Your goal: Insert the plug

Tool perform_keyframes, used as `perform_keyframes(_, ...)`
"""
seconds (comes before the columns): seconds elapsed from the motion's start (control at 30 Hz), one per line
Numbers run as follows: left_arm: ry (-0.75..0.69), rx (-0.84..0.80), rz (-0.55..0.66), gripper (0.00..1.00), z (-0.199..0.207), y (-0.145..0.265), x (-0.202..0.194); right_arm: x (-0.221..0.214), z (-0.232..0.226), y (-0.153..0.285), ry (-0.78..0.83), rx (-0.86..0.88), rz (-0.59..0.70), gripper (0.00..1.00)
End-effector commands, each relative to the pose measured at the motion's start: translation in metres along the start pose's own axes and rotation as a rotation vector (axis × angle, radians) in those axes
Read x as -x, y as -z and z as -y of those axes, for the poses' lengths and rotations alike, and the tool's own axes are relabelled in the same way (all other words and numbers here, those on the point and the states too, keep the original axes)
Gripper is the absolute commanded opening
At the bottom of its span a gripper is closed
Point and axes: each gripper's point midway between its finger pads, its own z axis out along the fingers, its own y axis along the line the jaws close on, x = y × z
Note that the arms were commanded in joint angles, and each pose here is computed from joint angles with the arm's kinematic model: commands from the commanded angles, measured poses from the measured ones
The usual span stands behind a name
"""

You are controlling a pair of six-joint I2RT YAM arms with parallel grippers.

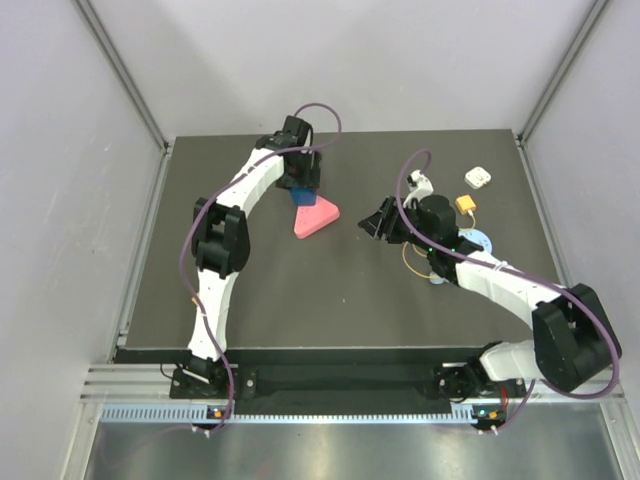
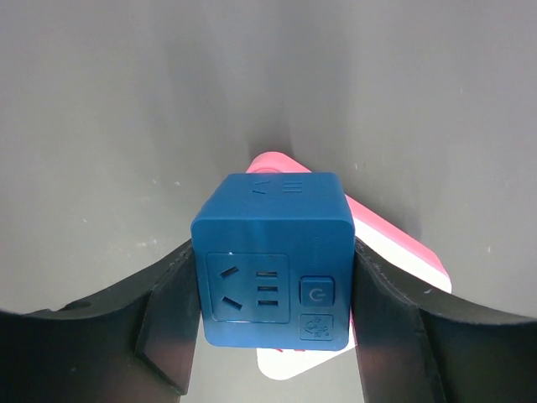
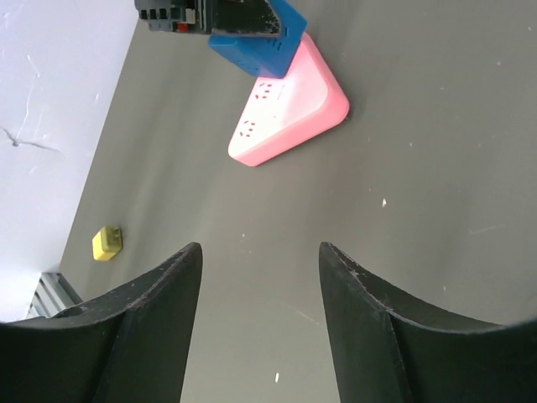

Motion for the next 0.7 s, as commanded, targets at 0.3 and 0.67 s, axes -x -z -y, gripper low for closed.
perform_keyframes(0.3,-0.035,-0.005,-0.150,0.89,-0.006,0.038,-0.031,0.012,-0.010,0.021,0.020,-0.002,0.052,0.60)
perform_keyframes(0.67,-0.008,0.001,0.025,0.76,-0.008,0.107,0.013,0.014,-0.009,0.024,0.032,-0.013,0.058,0.61)
